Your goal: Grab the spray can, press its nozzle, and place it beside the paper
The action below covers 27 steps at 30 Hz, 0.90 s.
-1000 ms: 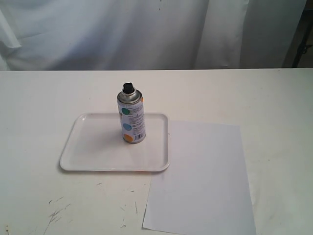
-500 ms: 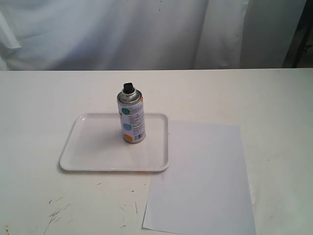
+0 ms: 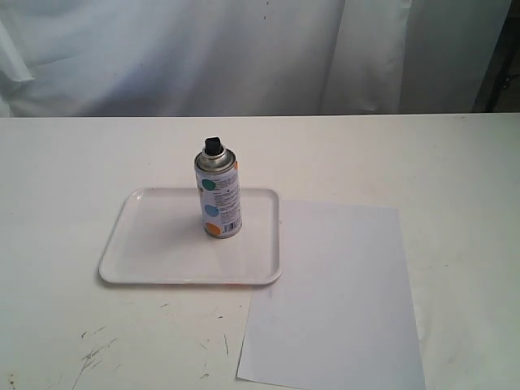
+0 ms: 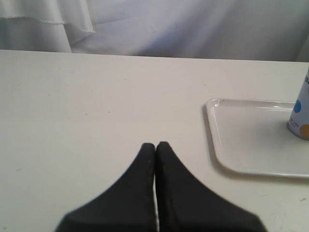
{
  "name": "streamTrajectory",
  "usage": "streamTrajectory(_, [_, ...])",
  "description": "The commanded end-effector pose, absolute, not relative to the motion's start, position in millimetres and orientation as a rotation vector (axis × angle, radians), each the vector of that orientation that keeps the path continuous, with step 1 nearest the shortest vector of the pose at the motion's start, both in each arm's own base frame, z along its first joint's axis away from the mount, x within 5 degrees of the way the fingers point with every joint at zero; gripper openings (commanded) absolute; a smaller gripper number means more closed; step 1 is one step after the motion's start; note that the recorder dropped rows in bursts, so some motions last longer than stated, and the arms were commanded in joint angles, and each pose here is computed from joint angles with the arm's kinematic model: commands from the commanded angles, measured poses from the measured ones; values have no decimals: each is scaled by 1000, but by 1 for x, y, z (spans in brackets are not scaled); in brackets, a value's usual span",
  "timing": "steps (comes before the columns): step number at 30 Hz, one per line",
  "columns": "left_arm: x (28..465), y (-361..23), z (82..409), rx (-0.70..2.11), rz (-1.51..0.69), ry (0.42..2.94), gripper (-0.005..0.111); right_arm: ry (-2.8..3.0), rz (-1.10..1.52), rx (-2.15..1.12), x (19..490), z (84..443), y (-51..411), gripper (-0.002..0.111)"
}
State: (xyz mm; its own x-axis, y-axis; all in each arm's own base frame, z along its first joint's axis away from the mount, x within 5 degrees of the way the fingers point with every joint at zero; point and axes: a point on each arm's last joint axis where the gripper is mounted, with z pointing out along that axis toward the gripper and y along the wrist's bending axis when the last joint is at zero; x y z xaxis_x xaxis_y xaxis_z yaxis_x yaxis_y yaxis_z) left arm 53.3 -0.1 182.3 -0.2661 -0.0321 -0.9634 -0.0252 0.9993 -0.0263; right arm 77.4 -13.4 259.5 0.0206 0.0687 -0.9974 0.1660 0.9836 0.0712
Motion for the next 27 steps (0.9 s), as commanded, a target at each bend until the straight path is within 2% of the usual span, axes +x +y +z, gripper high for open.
streamTrajectory(1, [53, 0, 181, -36, -9, 1839, 0, 1553, -72, 193, 77, 258, -13, 0])
streamTrajectory(27, [53, 0, 181, -26, 4, 1840, 0, 1555, -91, 198, 77, 257, -15, 0])
